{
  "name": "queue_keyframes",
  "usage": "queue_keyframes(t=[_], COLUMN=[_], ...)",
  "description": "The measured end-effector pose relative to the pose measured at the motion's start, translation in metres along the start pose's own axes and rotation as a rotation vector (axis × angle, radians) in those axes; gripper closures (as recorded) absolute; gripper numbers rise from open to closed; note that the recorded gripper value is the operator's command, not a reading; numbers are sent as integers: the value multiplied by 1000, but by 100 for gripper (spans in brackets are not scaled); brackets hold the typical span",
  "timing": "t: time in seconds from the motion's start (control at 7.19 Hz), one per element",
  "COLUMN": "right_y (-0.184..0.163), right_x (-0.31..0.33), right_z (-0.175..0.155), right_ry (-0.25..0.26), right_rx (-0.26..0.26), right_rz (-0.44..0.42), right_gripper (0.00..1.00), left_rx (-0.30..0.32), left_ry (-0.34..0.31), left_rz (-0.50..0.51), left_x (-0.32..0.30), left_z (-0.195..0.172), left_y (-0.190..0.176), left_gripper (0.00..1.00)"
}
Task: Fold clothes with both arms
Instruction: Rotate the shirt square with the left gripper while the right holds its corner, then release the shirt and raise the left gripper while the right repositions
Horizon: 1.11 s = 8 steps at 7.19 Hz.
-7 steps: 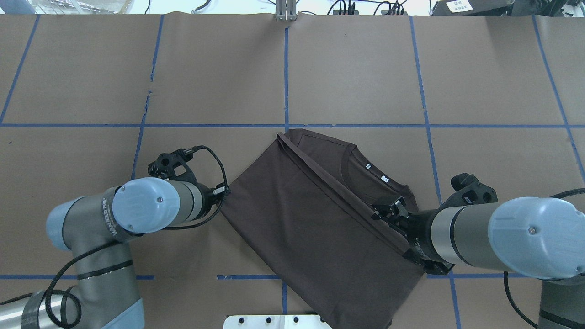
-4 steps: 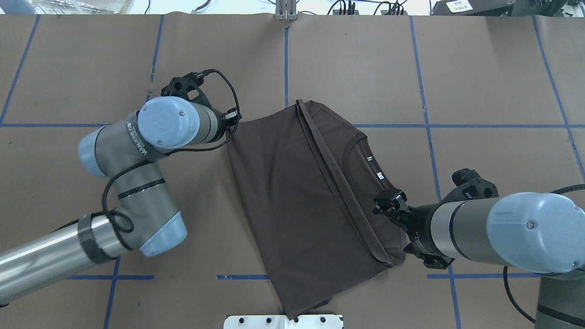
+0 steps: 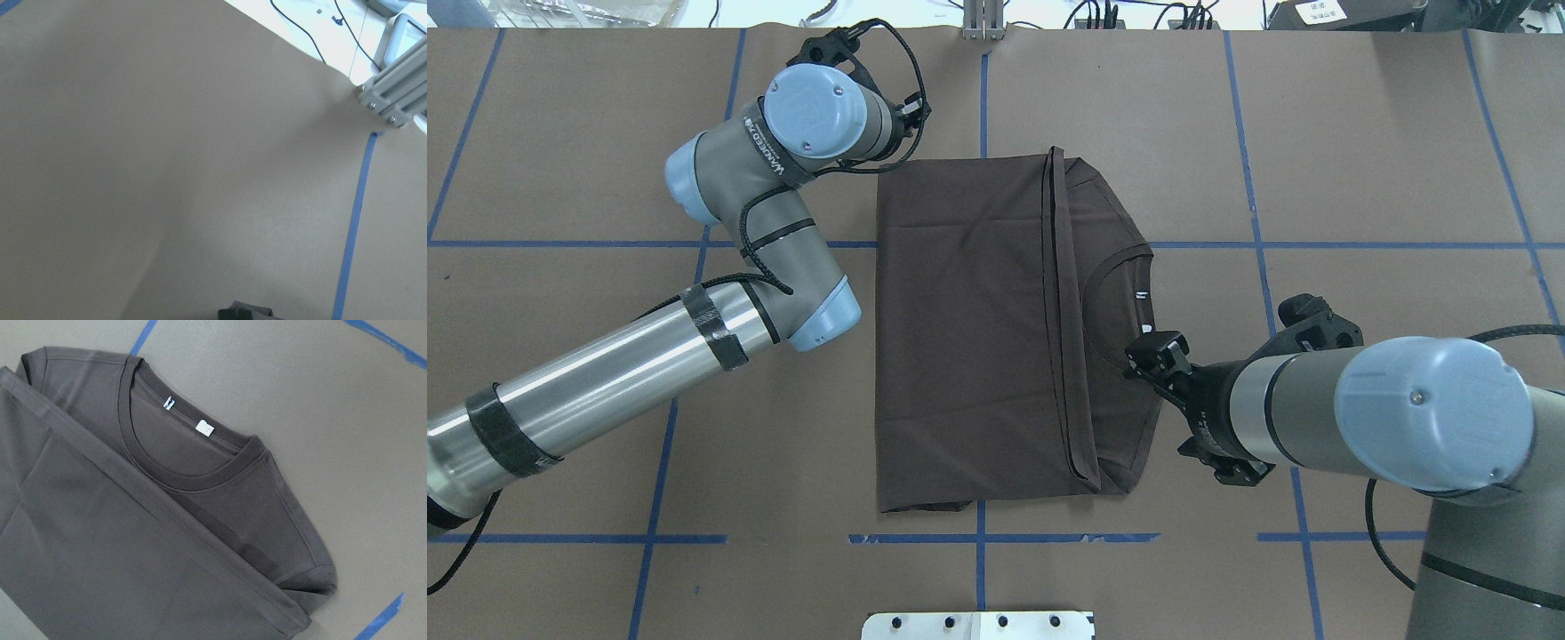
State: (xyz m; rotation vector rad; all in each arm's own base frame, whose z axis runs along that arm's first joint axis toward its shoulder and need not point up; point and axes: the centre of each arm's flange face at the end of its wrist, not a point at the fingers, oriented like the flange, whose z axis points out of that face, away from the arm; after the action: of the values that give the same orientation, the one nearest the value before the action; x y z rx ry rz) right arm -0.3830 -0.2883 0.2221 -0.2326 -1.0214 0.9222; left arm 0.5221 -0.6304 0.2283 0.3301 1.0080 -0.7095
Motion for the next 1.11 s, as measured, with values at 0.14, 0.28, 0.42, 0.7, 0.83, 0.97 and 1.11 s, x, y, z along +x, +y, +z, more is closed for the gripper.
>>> queue_keyframes(t=[0.14,0.28,0.42,0.7,0.83,0.97,1.11], right_y=[4,10,17,33,43,52,60], right_x=[-9,-18,-27,-22,-13,-6,3], right_z=[6,14,29,78,99,114,127], right_ry=[-7,-11,0,80,123,162,222], right_rx=[0,-1,5,17,11,3,4], right_rz=[-1,-17,-63,-280,-418,-542,-672], right_gripper=[0,0,0,0,0,0,0], left_rx=[-29,-86,-148,-232,-255,-267,-272], left_ry=[23,69,117,190,201,204,204], left_rz=[-1,1,6,13,4,-10,-18], left_x=[-6,-25,-53,-92,-101,-105,-107], left_z=[-8,-31,-66,-134,-150,-156,-159], left_y=[1,4,7,11,13,15,15], left_gripper=[27,27,27,27,27,27,27])
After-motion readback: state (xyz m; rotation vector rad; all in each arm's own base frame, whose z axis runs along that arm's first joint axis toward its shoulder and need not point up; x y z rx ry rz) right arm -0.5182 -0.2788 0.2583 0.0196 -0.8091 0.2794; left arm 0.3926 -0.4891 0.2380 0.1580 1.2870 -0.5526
